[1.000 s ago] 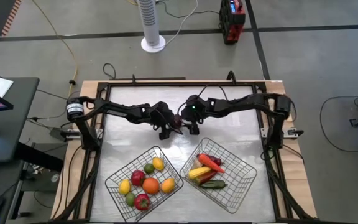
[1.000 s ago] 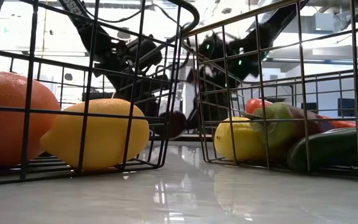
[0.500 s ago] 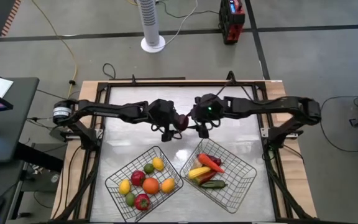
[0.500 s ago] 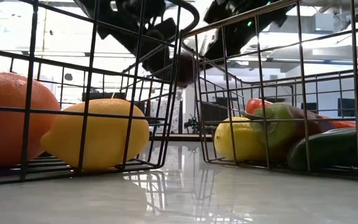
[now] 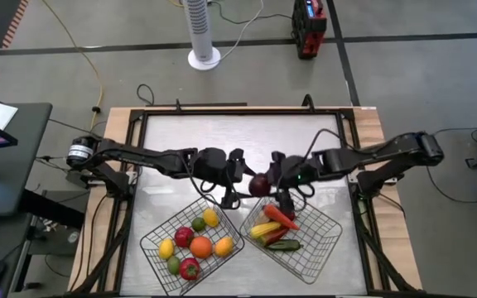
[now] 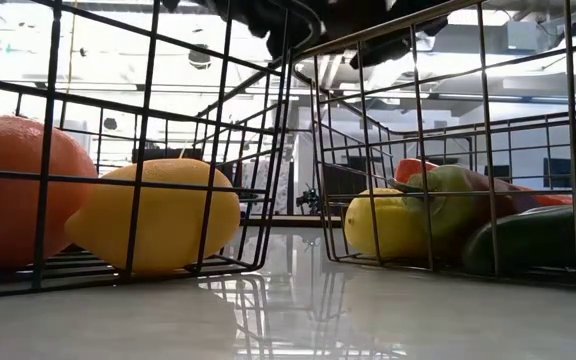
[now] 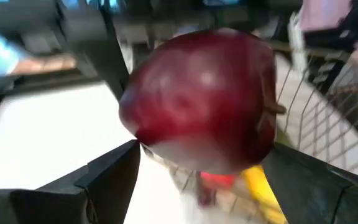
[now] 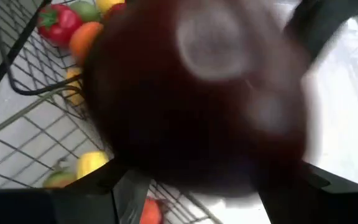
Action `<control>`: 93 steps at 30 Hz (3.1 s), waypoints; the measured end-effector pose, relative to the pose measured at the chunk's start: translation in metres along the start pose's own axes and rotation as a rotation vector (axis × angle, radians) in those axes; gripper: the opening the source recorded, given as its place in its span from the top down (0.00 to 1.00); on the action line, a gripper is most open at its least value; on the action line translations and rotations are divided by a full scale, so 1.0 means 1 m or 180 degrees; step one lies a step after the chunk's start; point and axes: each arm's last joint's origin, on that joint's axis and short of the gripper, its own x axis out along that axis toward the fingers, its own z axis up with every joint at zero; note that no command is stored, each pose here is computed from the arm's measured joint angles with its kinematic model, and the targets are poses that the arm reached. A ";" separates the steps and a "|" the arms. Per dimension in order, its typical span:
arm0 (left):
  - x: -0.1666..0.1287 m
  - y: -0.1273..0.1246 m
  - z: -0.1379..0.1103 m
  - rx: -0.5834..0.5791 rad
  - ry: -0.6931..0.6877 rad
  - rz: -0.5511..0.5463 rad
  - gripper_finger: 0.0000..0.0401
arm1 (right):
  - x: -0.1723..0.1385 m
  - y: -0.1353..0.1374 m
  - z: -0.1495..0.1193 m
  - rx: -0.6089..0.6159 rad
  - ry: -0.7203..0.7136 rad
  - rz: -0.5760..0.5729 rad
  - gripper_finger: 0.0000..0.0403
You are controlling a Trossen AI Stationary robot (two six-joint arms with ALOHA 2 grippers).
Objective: Sort produce into baskets
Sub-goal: Put the red apple into the black basket, then return to Home Position
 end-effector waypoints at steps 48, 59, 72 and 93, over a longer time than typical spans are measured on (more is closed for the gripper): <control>-0.012 -0.114 -0.020 -0.0368 0.0852 -0.0501 0.21 | 0.072 0.087 0.027 -0.0284 -0.0556 0.0321 0.29; -0.052 -0.144 -0.045 -0.0764 0.2004 -0.0366 0.21 | 0.131 0.088 0.052 -0.0549 -0.0316 0.0691 0.29; -0.065 -0.139 -0.048 -0.0589 0.2361 0.0004 0.21 | 0.100 0.066 0.068 -0.0553 -0.0092 0.0561 0.29; -0.160 -0.068 -0.097 -0.0685 -0.0125 0.1634 0.23 | -0.052 -0.013 -0.047 0.0345 -0.1671 -0.0491 0.29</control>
